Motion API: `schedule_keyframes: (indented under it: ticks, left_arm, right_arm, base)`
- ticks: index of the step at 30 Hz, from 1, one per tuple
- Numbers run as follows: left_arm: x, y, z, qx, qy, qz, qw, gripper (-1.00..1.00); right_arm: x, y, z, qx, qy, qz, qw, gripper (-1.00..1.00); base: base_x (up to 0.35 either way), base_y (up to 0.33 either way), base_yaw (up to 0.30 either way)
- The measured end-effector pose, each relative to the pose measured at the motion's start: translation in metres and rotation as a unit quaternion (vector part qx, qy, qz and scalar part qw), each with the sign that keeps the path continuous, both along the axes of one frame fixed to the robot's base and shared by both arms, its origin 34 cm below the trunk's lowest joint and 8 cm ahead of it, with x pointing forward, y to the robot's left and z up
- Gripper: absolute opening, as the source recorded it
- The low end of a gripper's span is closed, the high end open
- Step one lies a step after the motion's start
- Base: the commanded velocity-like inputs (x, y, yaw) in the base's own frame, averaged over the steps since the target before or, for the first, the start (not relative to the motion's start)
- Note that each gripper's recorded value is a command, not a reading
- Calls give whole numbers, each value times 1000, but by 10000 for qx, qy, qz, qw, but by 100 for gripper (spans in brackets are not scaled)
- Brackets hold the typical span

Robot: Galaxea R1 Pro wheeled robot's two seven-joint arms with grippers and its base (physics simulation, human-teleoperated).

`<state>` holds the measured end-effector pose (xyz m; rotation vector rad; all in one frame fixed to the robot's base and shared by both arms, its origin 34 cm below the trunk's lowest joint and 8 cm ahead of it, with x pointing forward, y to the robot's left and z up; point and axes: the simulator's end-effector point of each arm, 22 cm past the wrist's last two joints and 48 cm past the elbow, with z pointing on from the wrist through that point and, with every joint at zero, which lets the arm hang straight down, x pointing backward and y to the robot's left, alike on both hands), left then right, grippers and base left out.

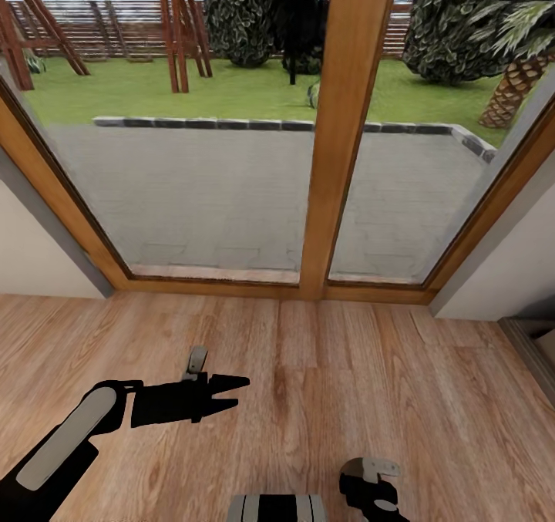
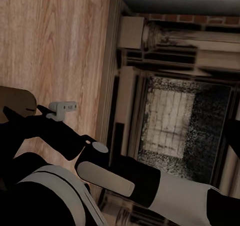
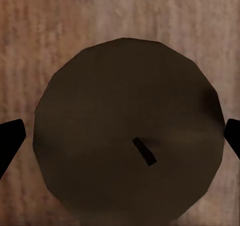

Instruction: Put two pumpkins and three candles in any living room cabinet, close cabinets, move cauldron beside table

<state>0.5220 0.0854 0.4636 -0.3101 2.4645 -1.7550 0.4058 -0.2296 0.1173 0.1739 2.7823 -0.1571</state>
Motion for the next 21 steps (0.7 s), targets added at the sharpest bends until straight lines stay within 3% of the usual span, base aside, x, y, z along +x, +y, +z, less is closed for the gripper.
schedule_keyframes:
  ticks: [10,13,21]
  left_arm:
    - [0,0,0,2,0,0,10000,100]
    - [-1,0,-6,4,62,-2,10000,100]
    - [-1,0,-8,-1,82,0,10000,100]
  right_arm:
    - [0,0,0,-1,-8,-2,10000,100]
    - [-7,-13,-3,-272,95,-128,9995,100]
    - [-7,-12,-3,-297,75,-90,9995,100]
  base:
    - [0,0,0]
    - [0,0,0]
    - [0,0,0]
